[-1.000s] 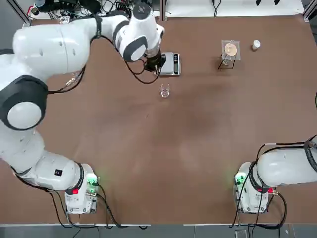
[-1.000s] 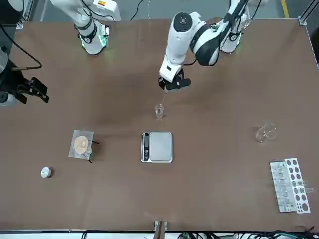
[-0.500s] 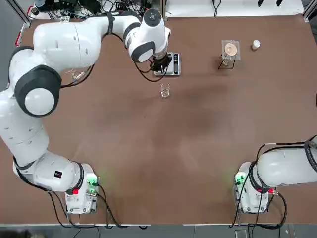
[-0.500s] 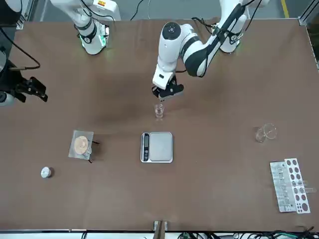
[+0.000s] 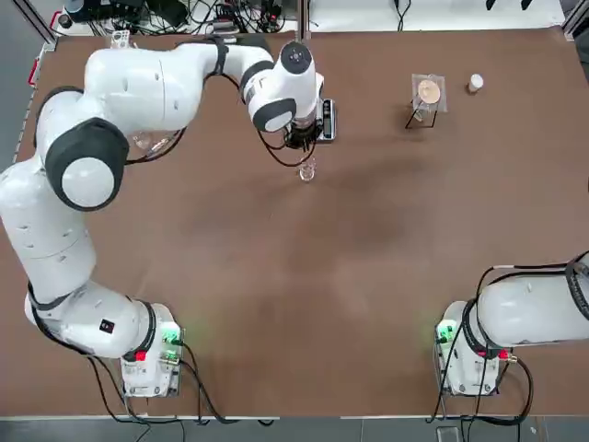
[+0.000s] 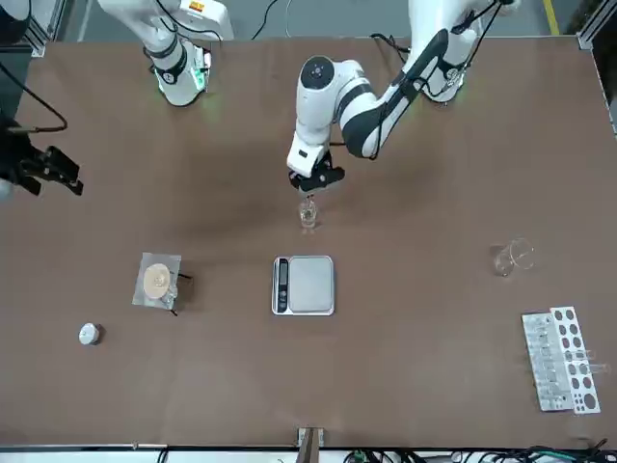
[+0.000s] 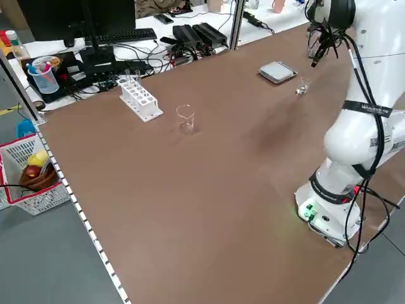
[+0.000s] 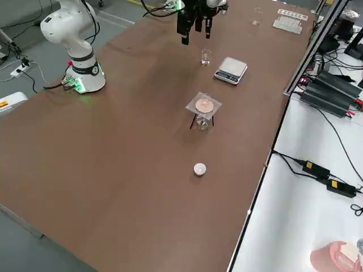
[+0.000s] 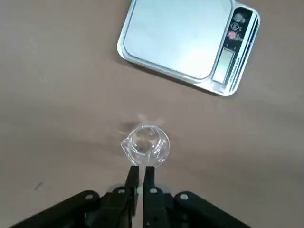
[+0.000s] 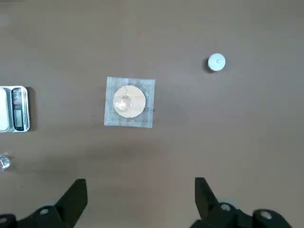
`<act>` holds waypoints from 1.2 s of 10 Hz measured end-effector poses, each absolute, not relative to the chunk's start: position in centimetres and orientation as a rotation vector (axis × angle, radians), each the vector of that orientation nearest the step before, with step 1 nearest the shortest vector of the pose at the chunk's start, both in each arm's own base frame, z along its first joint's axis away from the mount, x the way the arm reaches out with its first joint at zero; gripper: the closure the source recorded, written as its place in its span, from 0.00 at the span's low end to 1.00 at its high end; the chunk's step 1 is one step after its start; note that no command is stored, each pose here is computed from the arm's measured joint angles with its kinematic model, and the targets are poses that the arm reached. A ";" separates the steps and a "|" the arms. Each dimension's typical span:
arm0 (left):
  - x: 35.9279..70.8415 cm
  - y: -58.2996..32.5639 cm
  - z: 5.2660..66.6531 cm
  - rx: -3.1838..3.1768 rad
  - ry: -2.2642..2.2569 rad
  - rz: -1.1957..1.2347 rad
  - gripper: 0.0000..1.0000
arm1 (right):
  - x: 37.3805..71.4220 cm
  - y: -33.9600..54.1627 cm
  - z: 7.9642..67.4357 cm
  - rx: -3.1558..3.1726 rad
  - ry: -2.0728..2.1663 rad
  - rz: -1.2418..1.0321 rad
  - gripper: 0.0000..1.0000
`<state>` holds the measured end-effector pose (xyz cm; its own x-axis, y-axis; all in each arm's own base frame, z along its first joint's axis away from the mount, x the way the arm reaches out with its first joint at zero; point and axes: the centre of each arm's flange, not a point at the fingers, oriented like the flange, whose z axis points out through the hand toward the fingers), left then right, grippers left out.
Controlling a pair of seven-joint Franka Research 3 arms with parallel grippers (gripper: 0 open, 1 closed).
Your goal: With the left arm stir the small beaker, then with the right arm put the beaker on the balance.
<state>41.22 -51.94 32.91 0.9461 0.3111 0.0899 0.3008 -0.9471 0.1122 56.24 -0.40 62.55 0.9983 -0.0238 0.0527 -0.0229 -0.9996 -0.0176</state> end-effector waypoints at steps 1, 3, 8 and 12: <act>41.4 -51.8 32.8 3.007 0.470 0.172 0.93 | 56.2 -0.3 62.6 -3.123 0.033 -0.080 0.00; 41.7 -51.6 32.6 3.014 0.465 0.191 0.93 | 56.1 0.0 62.6 -3.123 0.023 -0.075 0.00; 43.2 -51.5 32.2 2.998 0.521 0.194 0.93 | 56.0 0.6 62.3 -3.124 0.005 -0.051 0.00; 41.4 -52.9 31.9 3.009 0.521 0.191 0.93 | 55.8 0.8 62.0 -3.124 0.001 -0.020 0.00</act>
